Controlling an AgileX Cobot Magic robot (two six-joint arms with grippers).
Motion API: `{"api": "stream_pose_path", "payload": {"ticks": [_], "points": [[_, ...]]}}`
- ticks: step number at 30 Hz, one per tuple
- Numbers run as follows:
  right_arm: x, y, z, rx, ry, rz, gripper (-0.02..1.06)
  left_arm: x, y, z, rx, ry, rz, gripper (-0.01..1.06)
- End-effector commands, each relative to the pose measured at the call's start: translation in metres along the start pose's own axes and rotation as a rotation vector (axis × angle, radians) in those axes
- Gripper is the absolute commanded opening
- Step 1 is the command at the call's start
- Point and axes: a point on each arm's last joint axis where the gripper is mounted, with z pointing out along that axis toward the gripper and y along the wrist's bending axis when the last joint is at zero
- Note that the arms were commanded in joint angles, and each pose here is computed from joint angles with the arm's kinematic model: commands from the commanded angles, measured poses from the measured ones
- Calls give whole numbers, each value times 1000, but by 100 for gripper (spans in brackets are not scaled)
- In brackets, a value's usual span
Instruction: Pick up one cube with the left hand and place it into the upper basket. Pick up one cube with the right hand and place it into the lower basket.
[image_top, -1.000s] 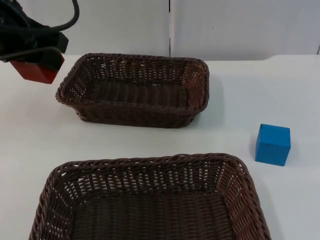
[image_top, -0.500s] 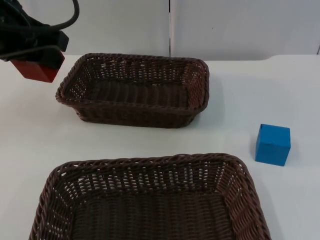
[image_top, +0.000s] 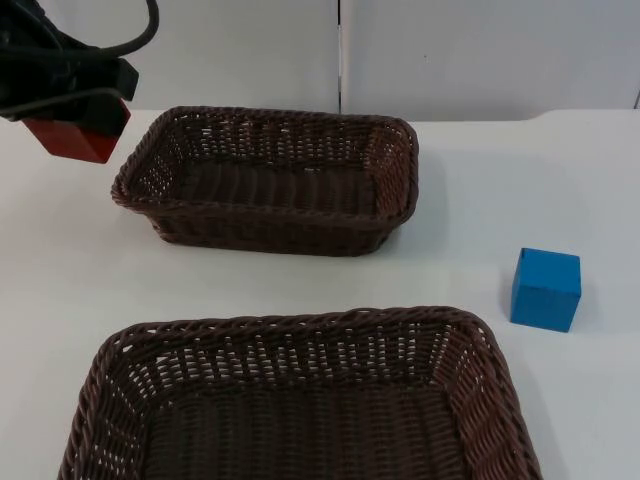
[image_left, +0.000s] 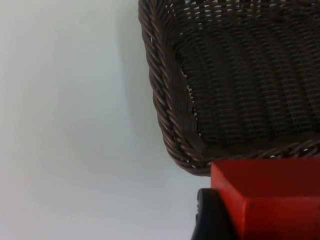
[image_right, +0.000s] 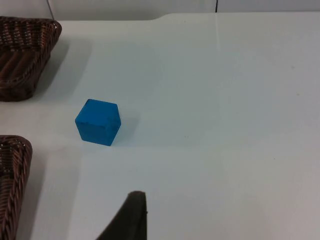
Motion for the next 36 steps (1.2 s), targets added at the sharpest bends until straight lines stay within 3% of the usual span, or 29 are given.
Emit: {"api": "stream_pose_path", "payload": {"ticks": [1,13,25,36], "points": [[0,0,0,2,-3,2,105,-6,-2,-4,3,-33,-16,0],[0,0,0,4,-3,1,105,-39,-1,-6,20,-90,-25,0],[0,0,0,4,-3,1,105,-59,-32,52,89,-31,60,0],[0,0,0,4,-3,1,105,-80,-37,110,136,23,58,0]]}}
